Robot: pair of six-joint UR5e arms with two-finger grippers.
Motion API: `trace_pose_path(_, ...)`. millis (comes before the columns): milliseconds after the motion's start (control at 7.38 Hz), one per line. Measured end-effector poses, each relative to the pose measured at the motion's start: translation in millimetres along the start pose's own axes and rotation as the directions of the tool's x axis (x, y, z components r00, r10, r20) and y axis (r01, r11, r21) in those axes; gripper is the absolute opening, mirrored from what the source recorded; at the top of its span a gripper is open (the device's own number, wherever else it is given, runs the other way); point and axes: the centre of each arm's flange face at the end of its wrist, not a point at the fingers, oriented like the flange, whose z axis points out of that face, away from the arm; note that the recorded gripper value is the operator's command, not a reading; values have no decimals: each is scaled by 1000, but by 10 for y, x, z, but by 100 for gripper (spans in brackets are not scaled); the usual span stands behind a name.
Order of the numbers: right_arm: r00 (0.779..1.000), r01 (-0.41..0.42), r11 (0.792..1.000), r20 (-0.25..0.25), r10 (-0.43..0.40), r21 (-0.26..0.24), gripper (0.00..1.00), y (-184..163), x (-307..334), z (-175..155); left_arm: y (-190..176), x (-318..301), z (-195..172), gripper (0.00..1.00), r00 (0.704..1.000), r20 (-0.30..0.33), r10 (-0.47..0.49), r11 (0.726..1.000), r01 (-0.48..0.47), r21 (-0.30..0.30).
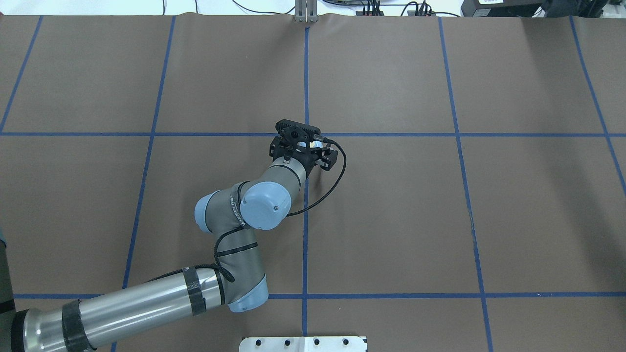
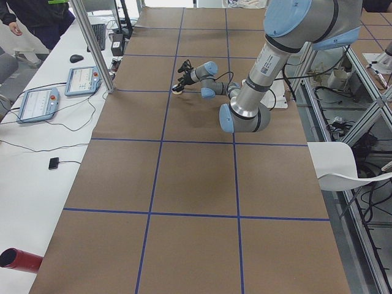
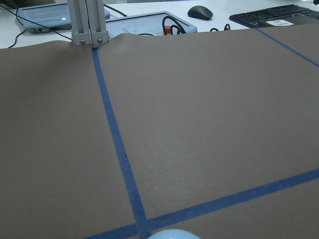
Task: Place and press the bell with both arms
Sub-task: 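Open the left gripper and withdraw it while the right arm reaches in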
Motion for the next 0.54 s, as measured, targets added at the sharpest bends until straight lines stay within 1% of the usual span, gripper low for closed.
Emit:
trace_pose_path(135,1000,-13,1000,3,13,10,100,-87,-68,-47,-204,-77,12,100,1000,6,-14,1000,14,6)
trace_pose_path(271,999,-39,999,9,39,25,100,-240,-208,-106,-496,-228,44,100,1000,20,-18,1000,18,-13)
trace_pose_path(406,999,-45,998,14,44,32,100,-454,-453,-130,-830,-432,63,100,999,40,-16,998,19,-60)
trace_pose_path(542,999,-35,999,17,35,29,100,-716,-825,-89,-1155,-728,96,100,997,75,-12,991,21,-129)
